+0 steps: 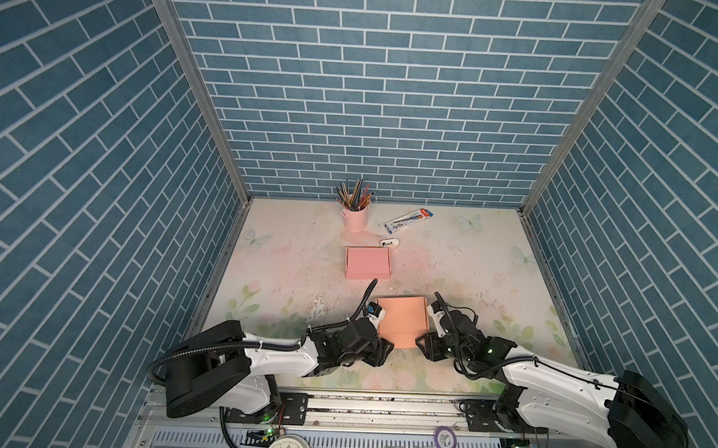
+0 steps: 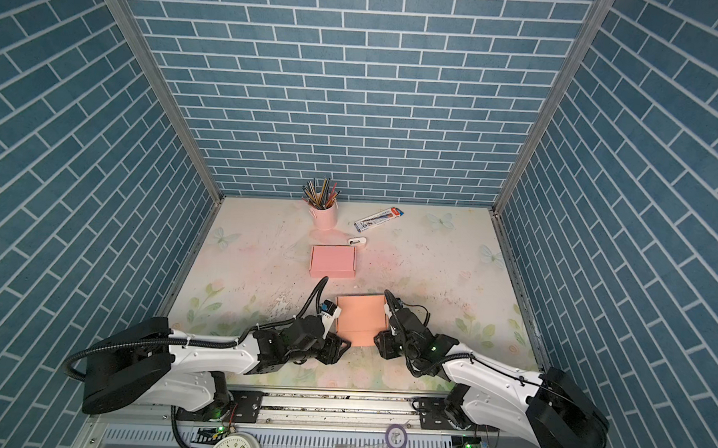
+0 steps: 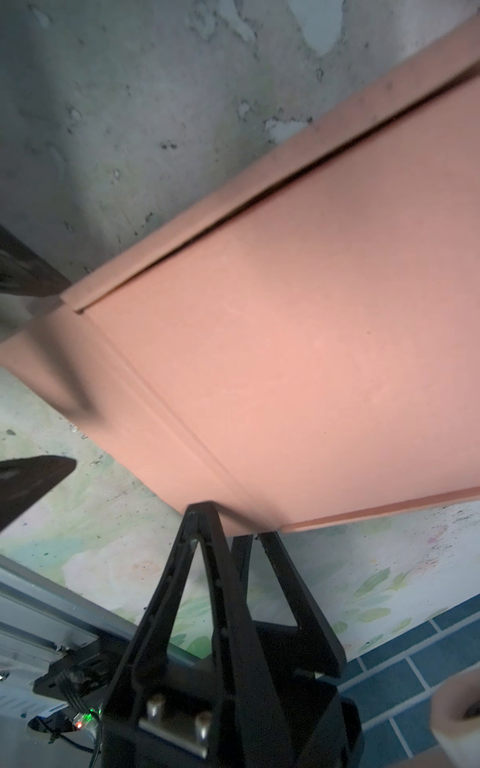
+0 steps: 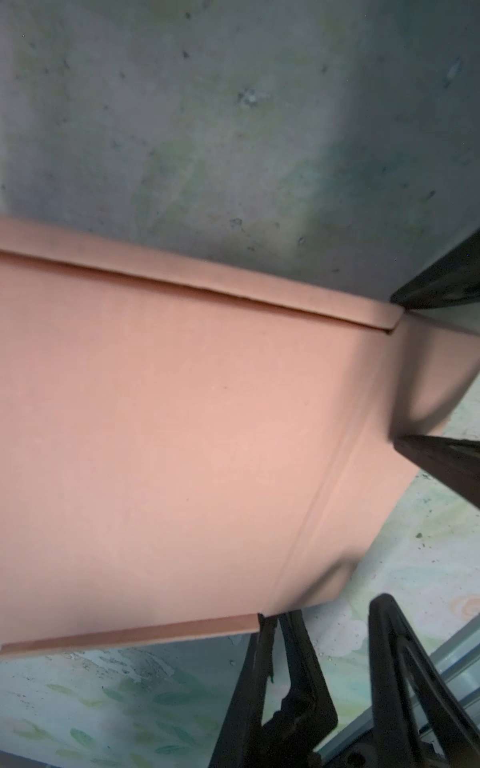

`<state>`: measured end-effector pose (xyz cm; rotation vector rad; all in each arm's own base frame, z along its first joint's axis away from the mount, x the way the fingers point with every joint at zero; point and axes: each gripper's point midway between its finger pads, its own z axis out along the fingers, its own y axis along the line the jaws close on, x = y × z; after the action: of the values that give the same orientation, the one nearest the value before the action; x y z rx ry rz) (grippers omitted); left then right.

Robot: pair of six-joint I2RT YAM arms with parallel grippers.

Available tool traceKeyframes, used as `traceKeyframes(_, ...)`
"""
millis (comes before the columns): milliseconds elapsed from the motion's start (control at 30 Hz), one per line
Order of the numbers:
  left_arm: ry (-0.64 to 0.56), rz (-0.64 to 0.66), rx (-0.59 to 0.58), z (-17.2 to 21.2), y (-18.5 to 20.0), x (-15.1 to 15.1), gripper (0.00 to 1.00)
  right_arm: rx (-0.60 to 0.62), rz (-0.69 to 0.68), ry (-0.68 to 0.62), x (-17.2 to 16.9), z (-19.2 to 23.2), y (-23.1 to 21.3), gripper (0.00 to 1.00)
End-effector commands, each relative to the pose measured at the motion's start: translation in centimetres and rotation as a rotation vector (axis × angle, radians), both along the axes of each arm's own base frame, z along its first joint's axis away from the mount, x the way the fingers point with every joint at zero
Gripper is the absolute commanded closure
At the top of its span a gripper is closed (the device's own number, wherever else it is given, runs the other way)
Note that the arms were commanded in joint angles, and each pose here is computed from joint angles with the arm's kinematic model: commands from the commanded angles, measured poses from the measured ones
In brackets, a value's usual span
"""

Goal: Fold the paper box

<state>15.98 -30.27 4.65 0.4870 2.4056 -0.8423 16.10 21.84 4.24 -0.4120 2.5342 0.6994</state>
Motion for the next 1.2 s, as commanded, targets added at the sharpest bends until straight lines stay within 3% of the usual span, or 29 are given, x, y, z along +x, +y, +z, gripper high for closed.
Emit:
traceKeyframes(0,-0.029,-0.01,-0.047,1.8,-1.0,0.3,0.38,0.073,0.005,-0.041,0.7,2.5,1.3,0.49)
traceKeyframes(1167,-0.024,-0.002,-0.058,1.6,-1.1,0.3,0.38,0.012,-0.027,-0.043,1.3,0.8,0.7,0.52)
